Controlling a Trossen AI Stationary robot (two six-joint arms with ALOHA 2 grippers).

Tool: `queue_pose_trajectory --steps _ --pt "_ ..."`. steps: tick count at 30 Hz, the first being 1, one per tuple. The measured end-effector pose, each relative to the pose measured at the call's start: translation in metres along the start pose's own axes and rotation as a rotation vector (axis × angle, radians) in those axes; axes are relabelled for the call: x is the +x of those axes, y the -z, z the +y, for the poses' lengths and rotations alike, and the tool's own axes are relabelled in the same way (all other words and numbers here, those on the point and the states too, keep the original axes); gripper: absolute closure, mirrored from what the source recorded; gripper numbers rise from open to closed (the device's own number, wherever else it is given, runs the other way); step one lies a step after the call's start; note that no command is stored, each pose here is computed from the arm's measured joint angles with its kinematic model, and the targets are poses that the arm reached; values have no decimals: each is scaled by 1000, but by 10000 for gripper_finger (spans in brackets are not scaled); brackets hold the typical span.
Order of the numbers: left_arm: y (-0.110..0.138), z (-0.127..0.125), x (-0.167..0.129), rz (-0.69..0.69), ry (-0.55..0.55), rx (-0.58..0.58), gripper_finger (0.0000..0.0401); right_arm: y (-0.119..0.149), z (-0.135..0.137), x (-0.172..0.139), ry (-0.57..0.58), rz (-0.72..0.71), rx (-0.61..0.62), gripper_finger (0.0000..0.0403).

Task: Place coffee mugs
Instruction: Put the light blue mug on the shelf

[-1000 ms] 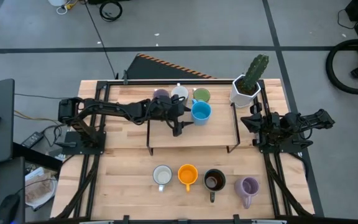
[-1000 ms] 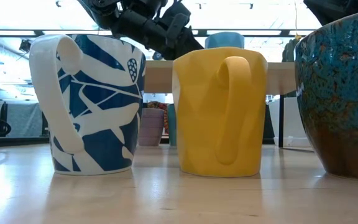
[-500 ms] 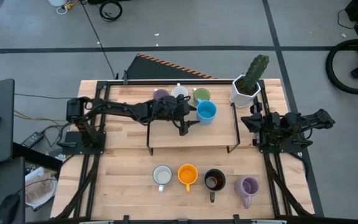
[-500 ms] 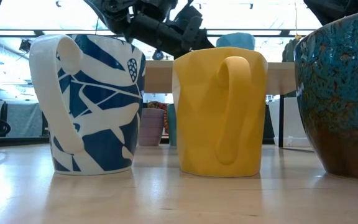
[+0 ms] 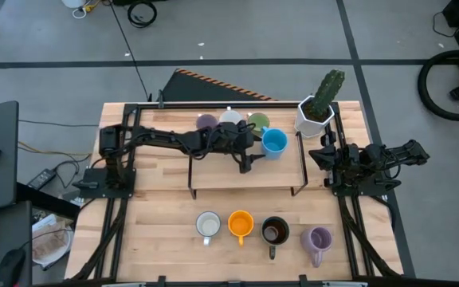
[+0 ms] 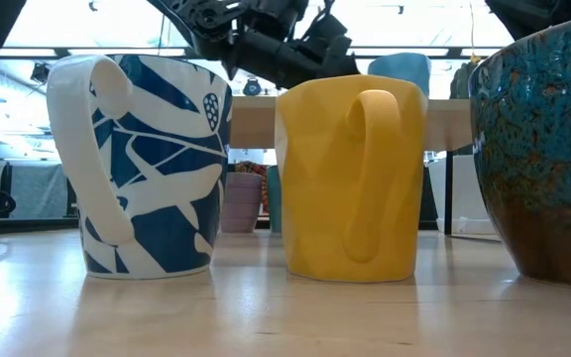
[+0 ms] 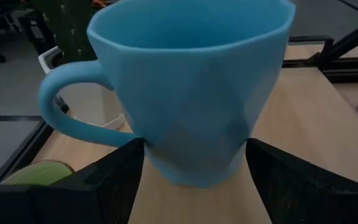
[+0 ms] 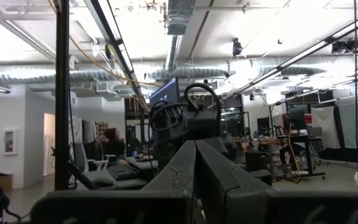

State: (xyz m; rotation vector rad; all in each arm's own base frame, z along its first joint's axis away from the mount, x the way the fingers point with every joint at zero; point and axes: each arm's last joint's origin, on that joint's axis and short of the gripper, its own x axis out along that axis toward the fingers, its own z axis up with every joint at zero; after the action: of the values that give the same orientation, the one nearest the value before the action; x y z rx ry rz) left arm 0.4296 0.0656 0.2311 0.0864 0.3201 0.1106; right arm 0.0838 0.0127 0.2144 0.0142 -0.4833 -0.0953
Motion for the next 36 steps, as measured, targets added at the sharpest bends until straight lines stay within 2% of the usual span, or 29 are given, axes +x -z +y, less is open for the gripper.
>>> queue_pose_trajectory --steps 9,22,33,36 --pt "-5 1 15 -22 -2 14 113 0 0 0 -3 0 0 385" --pt "-10 4 17 -85 -14 12 113 -1 0 0 -2 -9 -2 385" --pt "-7 16 22 -116 -45 4 113 -1 0 0 -1 -10 -7 385" --pt "-7 21 22 -120 -22 4 113 -1 0 0 -1 -10 -12 385"
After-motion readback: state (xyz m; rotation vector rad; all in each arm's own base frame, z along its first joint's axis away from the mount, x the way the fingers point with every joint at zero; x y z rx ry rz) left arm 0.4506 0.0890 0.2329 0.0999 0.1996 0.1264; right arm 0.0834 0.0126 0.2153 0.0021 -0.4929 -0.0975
